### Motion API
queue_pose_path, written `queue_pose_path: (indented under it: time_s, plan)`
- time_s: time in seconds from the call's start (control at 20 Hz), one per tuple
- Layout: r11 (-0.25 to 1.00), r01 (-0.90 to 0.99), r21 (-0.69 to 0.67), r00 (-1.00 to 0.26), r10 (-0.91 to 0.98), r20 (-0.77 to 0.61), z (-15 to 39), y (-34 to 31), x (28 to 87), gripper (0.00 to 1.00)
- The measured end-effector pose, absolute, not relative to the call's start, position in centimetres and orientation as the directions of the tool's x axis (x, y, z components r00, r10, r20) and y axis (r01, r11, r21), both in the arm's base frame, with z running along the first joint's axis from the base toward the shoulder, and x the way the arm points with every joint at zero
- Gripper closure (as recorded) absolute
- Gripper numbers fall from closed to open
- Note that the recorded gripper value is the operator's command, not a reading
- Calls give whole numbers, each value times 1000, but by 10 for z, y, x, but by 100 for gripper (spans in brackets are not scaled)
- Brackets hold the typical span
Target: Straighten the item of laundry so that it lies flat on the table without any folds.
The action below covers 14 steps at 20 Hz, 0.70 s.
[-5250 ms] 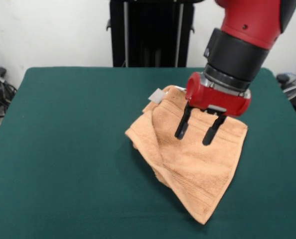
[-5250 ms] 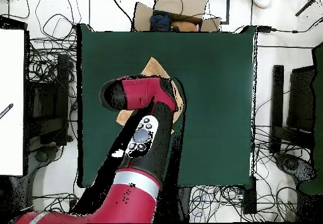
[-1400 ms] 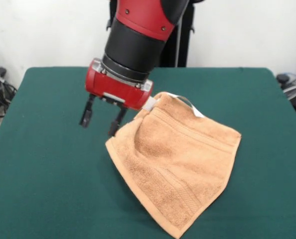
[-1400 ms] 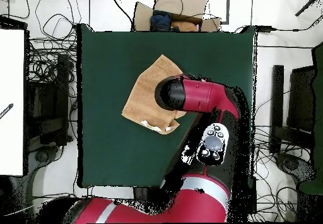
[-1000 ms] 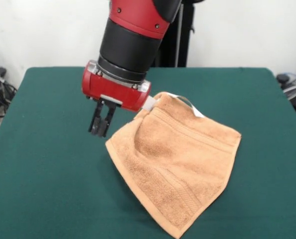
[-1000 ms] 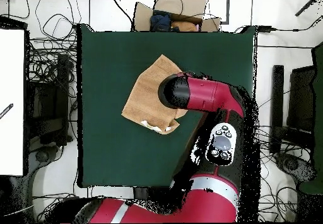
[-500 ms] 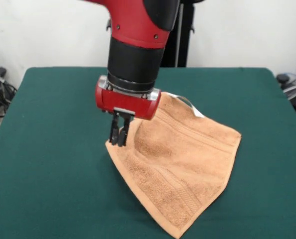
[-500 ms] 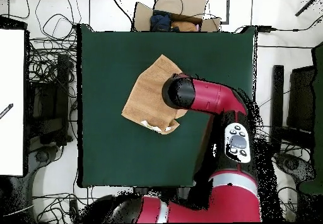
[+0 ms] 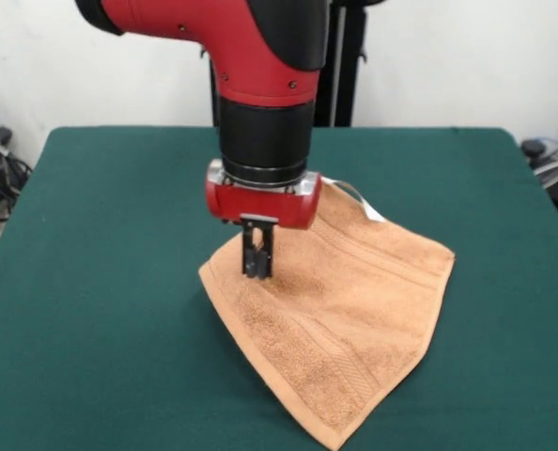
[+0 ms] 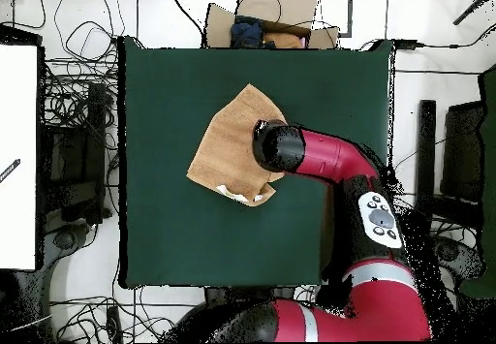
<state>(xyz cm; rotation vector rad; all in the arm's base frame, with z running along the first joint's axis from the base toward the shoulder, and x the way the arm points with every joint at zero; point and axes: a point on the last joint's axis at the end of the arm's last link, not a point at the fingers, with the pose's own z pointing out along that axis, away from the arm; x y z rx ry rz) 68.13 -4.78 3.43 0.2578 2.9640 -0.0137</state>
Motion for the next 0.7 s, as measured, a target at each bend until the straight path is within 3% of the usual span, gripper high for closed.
queue_pose_path:
  time_s: [0.7]
  plan:
    - [990, 139, 6, -973, 137, -187, 66, -26, 684, 100]
